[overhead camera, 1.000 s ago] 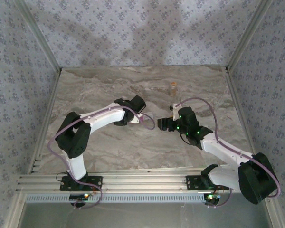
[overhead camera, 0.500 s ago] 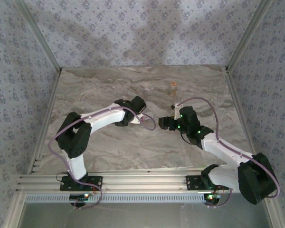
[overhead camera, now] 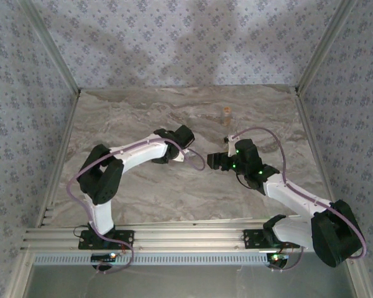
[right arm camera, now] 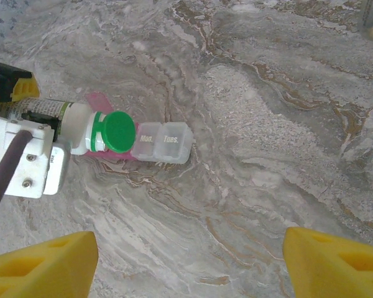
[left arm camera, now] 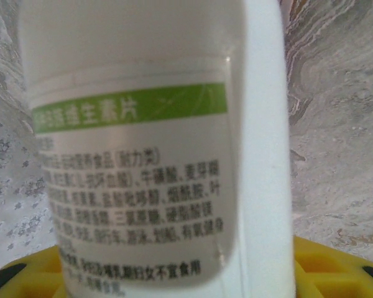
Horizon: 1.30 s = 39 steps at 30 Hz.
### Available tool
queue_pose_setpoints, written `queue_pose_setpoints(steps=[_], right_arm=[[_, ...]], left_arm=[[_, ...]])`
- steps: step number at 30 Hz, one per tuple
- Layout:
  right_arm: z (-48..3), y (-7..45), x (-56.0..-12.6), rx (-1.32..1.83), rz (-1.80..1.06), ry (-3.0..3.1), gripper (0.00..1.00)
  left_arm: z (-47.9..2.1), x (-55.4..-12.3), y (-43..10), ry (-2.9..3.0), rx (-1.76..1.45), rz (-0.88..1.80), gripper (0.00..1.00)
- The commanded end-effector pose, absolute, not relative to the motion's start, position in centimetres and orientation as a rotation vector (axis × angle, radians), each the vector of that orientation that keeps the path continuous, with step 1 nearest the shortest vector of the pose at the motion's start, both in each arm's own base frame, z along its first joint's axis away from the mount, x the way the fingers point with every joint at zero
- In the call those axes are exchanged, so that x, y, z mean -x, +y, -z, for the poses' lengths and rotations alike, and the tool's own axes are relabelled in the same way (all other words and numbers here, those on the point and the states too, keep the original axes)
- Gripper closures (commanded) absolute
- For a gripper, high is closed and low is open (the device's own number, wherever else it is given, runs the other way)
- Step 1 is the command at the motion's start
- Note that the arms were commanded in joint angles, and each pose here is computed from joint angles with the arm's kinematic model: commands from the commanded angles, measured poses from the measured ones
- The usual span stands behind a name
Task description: Sort the pills into containers
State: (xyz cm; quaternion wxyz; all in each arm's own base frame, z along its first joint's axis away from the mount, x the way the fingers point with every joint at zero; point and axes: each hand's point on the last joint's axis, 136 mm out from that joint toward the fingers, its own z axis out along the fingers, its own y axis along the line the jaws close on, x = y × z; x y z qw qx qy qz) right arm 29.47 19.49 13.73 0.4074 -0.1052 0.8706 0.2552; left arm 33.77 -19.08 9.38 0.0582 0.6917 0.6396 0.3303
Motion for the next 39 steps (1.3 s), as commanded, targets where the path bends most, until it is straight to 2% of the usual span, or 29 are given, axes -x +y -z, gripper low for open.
queue_pose_setpoints(steps=[1, 15, 20, 39], right_arm=[[-14.1, 19.7, -29.7, 0.254, -0.668, 2.184, 0.20], [-14.0, 19.7, -29.7, 0.253, -0.668, 2.188, 0.20], [-14.0, 19.8, -29.7, 0.256, -0.671, 2.189, 0.20], [-13.4, 20.1, -29.8, 0.258, -0.682, 2.212, 0.20]], left_arm=[[-10.6, -33.8, -18.9, 1.885, -2.146, -1.065, 1.00], [-10.4, -34.2, -16.4, 1.795, -2.239, -1.241, 1.00], [-11.2, -34.2, -17.5, 1.862, -2.130, -1.089, 1.00], [-13.2, -34.1, -16.7, 1.881, -2.049, -1.039, 1.00]])
